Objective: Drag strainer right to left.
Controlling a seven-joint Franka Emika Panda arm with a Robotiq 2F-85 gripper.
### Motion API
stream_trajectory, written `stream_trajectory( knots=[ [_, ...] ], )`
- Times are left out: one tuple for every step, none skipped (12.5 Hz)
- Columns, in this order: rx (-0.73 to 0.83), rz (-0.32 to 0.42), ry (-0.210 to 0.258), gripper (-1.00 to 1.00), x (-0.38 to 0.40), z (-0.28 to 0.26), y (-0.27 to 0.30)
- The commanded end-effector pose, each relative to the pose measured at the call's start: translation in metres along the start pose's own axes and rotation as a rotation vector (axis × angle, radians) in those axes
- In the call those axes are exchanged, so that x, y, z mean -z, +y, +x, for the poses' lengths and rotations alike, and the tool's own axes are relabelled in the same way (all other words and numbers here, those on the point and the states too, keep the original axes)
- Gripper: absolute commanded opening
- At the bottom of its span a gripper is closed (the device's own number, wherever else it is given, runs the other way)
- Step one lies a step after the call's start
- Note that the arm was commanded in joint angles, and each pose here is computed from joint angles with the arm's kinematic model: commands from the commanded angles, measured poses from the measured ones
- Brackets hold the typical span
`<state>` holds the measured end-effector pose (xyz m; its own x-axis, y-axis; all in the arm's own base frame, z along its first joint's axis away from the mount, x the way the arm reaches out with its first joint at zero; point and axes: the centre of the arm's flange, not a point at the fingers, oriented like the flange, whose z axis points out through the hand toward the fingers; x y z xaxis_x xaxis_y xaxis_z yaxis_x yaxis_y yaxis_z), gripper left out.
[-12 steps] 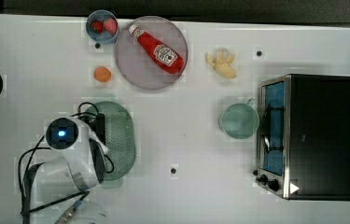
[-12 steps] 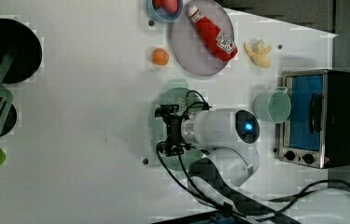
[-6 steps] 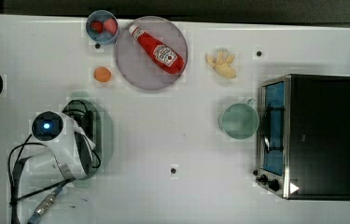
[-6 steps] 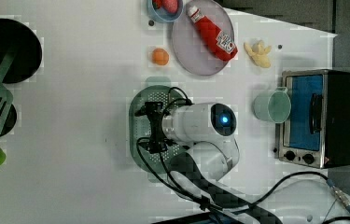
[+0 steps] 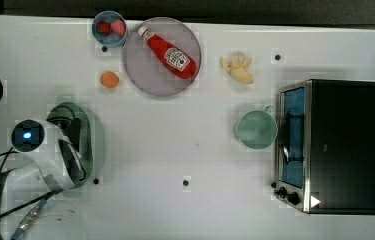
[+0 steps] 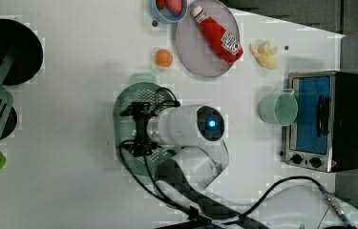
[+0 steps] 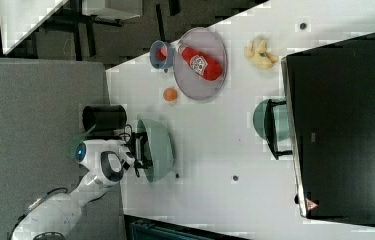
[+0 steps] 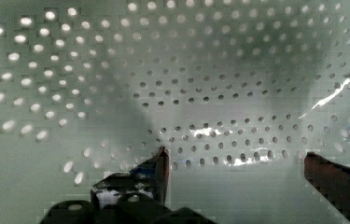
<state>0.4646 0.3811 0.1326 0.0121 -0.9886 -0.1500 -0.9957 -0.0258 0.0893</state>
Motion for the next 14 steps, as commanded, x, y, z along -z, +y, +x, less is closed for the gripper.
stream_trajectory(
  knots=[
    [-0.014,0.033,-0.042,1.00,0.006,-0.047,0.005],
    [-0.006,0.035,-0.046,1.00,0.004,-0.053,0.005],
    [-0.001,0.037,-0.051,1.00,0.003,-0.059,0.004],
    [-0.001,0.040,-0.051,1.00,0.004,-0.059,0.003],
    [-0.002,0.041,-0.048,1.00,0.005,-0.058,0.002],
    [-0.001,0.033,-0.038,1.00,0.008,-0.055,0.001],
    [0.024,0.015,-0.008,1.00,0.015,-0.049,0.000],
    [0.072,0.000,0.030,1.00,0.031,-0.040,-0.002],
    [0.120,0.000,0.055,1.00,0.057,-0.032,-0.008],
    [0.162,0.006,0.063,1.00,0.090,-0.026,-0.014],
    [0.207,0.018,0.067,1.00,0.127,-0.017,-0.021],
    [0.243,0.035,0.071,1.00,0.168,-0.003,-0.030],
    [0.272,0.051,0.077,1.00,0.210,0.019,-0.038],
    [0.308,0.066,0.086,1.00,0.252,0.047,-0.045]
  ],
)
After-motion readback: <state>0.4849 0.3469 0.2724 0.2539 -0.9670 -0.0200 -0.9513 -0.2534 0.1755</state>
